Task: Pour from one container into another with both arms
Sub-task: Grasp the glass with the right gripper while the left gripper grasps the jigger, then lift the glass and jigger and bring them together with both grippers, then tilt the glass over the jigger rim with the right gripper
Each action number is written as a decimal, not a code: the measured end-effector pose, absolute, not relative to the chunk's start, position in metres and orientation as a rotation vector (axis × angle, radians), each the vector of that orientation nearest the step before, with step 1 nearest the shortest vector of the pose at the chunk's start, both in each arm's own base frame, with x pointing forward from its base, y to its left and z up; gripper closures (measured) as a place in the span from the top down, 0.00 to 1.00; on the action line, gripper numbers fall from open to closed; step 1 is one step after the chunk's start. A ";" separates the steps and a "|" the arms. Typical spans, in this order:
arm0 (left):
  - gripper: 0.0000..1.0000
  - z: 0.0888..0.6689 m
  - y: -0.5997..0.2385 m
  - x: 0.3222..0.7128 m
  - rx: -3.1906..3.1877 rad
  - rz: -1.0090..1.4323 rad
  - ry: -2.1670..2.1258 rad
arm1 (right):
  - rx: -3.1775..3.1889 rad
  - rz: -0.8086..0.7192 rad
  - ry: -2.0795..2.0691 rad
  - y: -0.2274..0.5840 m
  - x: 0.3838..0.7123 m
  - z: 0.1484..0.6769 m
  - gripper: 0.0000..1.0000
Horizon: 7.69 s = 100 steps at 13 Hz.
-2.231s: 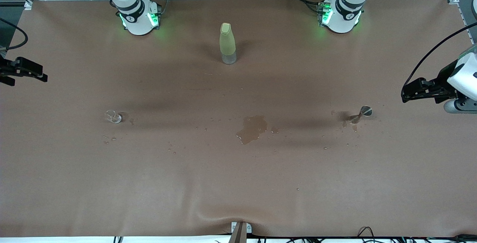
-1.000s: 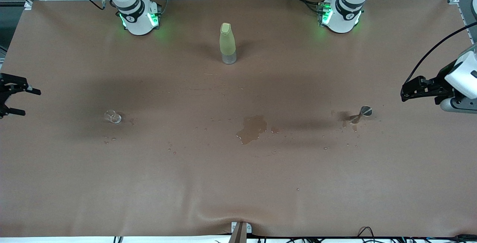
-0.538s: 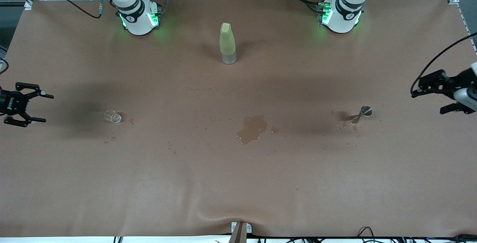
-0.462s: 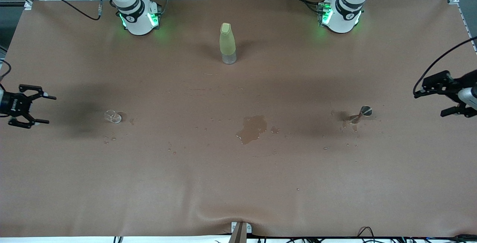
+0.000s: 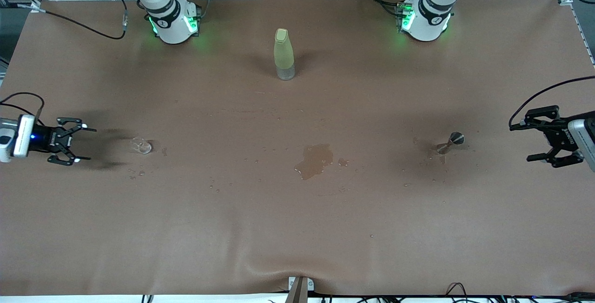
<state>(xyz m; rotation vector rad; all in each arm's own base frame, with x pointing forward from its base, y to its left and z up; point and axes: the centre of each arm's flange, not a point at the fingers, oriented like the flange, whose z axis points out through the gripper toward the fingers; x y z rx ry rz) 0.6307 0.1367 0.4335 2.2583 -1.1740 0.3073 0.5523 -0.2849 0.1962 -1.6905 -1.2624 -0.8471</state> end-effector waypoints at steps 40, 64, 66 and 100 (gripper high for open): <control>0.60 0.111 0.139 0.568 1.325 0.868 -1.509 | -1.359 -0.940 -1.262 -0.095 0.645 0.198 0.50; 0.21 0.223 0.014 0.662 1.149 1.215 -1.528 | -1.634 -1.061 -0.924 0.256 0.551 0.292 0.50; 0.21 0.222 -0.033 0.669 1.147 1.212 -1.534 | -1.622 -1.065 -0.945 0.264 0.547 0.293 0.50; 0.21 0.146 -0.385 0.603 1.347 1.215 -1.265 | -1.733 -0.995 -0.544 0.392 0.531 0.295 0.50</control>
